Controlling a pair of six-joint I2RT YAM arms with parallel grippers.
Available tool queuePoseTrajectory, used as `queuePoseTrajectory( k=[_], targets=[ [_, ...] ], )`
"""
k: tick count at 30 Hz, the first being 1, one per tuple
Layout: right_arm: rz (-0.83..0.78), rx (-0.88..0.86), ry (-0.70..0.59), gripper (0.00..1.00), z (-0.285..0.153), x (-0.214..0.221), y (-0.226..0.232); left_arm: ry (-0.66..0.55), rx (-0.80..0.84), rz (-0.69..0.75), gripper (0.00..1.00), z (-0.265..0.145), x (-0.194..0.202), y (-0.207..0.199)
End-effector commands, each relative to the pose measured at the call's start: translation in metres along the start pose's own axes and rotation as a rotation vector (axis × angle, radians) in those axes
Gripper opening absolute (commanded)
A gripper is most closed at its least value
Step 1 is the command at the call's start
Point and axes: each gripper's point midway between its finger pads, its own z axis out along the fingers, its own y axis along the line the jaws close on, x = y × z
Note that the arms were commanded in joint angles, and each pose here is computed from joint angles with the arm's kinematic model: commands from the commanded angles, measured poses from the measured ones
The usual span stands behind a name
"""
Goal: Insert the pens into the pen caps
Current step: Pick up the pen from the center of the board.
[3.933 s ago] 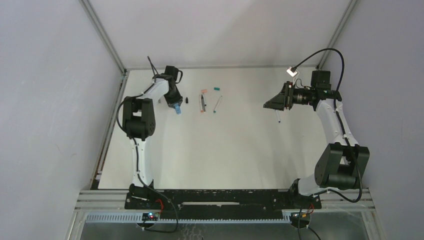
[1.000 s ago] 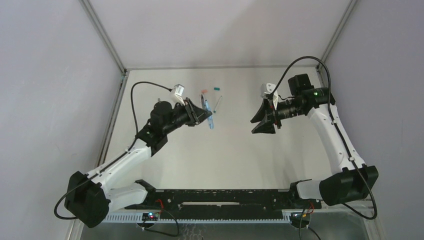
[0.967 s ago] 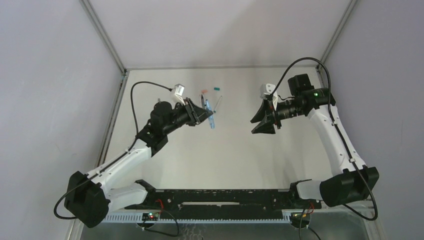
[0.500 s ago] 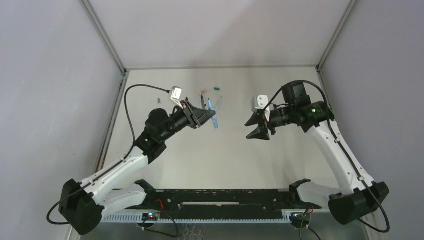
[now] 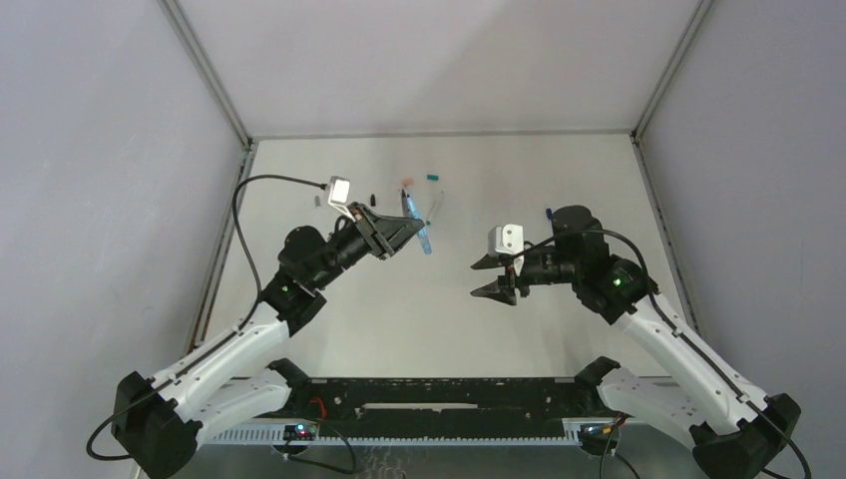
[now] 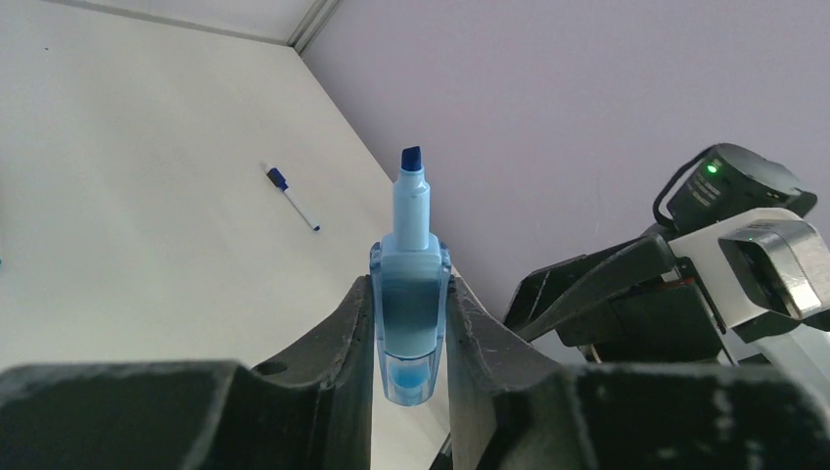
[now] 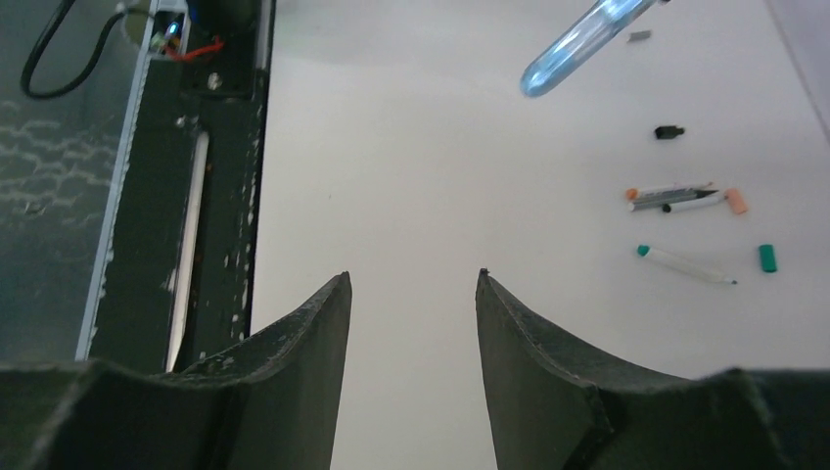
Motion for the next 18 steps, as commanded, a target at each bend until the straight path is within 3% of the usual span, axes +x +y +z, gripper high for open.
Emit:
queuePoseTrajectory(
  k=[1,18],
  targets=[
    [-0.021,0.156,-0.128,0.57,0.003,-0.037,-0.024,-0.053,0.052,0.01,0.05,-0.001,-0.017,-0.019],
    [0.028,0.202,-0.174,0.56,0.011,-0.041,-0.033,-0.107,0.067,-0.016,0.05,0.004,-0.034,-0.039]
  ],
)
